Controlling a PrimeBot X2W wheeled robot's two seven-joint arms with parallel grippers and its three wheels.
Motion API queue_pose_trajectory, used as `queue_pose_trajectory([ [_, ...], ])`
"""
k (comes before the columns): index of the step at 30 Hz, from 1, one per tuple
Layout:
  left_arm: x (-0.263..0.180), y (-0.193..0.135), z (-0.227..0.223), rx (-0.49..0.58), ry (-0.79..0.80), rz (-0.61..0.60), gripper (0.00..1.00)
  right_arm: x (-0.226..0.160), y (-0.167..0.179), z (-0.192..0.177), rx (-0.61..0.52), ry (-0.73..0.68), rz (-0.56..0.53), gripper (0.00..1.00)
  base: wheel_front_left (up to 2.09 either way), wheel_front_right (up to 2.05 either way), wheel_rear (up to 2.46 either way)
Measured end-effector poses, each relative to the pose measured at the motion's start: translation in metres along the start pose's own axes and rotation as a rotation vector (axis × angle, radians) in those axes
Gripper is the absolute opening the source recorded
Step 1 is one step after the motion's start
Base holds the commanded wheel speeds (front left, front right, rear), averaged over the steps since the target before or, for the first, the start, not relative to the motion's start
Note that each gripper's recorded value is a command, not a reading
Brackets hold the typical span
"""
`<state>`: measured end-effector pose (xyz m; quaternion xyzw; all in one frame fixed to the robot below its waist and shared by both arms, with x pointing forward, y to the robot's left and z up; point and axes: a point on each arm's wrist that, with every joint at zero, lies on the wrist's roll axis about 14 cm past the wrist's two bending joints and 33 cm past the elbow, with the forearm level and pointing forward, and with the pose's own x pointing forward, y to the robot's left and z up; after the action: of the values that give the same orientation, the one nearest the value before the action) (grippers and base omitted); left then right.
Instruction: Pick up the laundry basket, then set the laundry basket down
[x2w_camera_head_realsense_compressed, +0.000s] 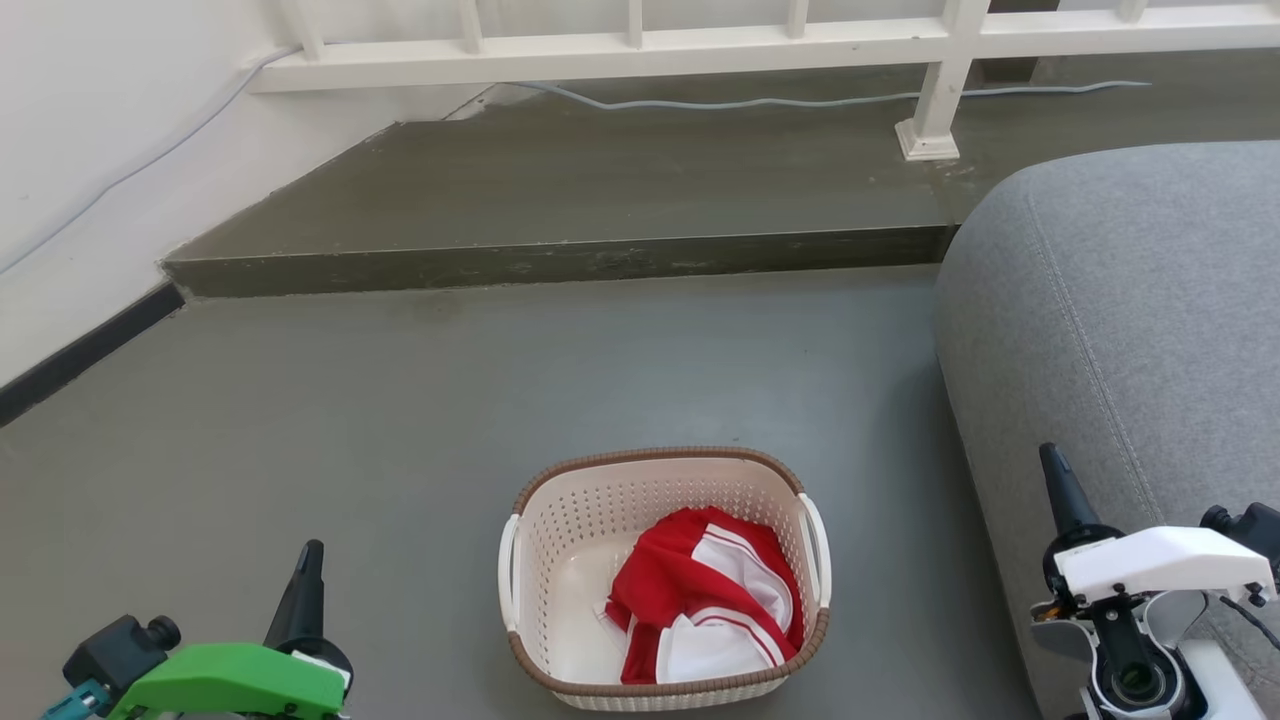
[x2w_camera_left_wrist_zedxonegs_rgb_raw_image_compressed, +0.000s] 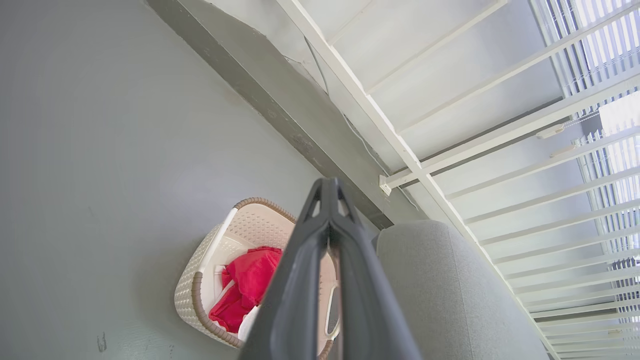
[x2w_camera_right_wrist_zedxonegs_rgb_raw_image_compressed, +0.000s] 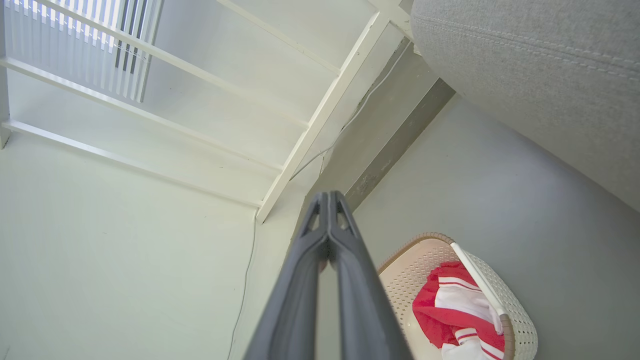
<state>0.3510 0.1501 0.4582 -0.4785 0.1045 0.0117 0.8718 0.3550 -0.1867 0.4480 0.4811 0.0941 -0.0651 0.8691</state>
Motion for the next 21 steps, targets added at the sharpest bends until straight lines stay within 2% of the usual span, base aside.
queue_pose_trajectory([
  [21,0.008,0.001,0.020,-0.318,-0.029,-0.024,0.00,0.007,0.009,0.016,0.315,-0.013,0.052,0.00,0.00,0.00,0.00],
])
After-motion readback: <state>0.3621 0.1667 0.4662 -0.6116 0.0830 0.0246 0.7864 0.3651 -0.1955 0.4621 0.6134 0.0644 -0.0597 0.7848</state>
